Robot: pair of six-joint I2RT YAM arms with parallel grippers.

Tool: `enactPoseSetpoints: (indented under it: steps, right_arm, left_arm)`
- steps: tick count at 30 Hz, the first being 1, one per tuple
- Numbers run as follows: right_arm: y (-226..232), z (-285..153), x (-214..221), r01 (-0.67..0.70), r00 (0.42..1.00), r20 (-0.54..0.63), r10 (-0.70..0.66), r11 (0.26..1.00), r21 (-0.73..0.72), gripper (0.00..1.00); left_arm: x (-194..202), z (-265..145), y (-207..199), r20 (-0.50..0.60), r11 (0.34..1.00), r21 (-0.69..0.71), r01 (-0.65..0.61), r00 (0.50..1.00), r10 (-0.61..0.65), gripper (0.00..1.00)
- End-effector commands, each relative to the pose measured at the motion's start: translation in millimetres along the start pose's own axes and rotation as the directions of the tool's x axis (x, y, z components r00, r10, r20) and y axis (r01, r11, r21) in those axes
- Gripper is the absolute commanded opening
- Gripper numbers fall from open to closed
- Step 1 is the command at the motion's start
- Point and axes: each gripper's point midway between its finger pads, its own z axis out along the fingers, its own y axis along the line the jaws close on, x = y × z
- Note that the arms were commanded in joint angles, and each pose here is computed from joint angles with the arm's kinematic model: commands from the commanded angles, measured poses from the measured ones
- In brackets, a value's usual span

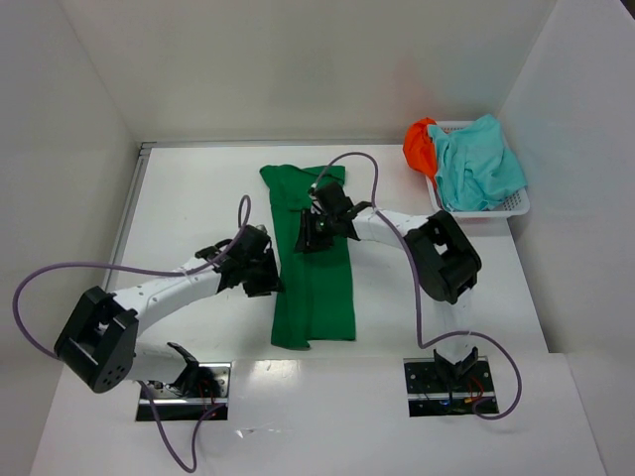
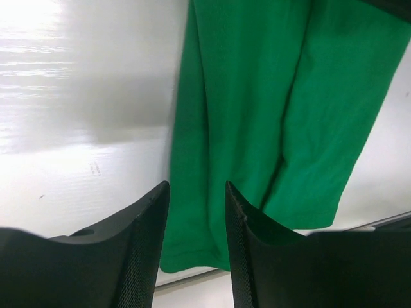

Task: Fold and stack the t-shirts
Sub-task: Rotate the tshirt 90 degrees

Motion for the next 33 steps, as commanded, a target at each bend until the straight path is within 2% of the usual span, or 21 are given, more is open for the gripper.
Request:
enactPoseSetpoints:
  steps: [1,5,16,20,21,26,29,33]
  right_arm:
    - [4,-2,-24,0.003,0.998,0.057,-0.004,1.0,0.018,0.39]
    - [-5,7,-19,0.004,0.999,0.039,-0.005,0.999,0.043,0.39]
    - [-16,27,-17,0.001,1.0,0.008,-0.002,0.998,0.063,0.37]
    - [-22,32,-13,0.004,1.0,-0.009,-0.004,0.997,0.074,0.29]
    - [-23,32,-14,0.004,1.0,-0.004,-0.004,0.997,0.083,0.28]
    - [-35,39,-13,-0.024,1.0,0.008,0.023,0.991,0.132,0.22]
    - [-36,39,-14,-0.036,0.999,0.015,0.034,0.99,0.14,0.19]
    - [-42,45,-11,-0.048,0.999,0.014,0.046,0.987,0.154,0.18]
  left_arm:
    - [14,11,1,-0.069,0.999,0.028,-0.025,0.997,0.027,0.48]
    - [32,19,6,-0.142,0.999,0.038,-0.018,0.99,0.023,0.51]
    - [51,25,13,-0.213,0.999,0.036,-0.008,0.977,0.016,0.57]
    - [56,27,15,-0.242,0.999,0.033,-0.004,0.97,0.011,0.47]
    - [58,29,16,-0.249,1.0,0.027,-0.003,0.969,0.009,0.37]
    - [67,25,22,-0.275,1.0,0.005,0.024,0.961,-0.022,0.06]
    - [73,21,27,-0.282,0.998,-0.013,0.054,0.958,-0.055,0.0]
    - [77,13,30,-0.28,0.995,-0.023,0.095,0.955,-0.097,0.0]
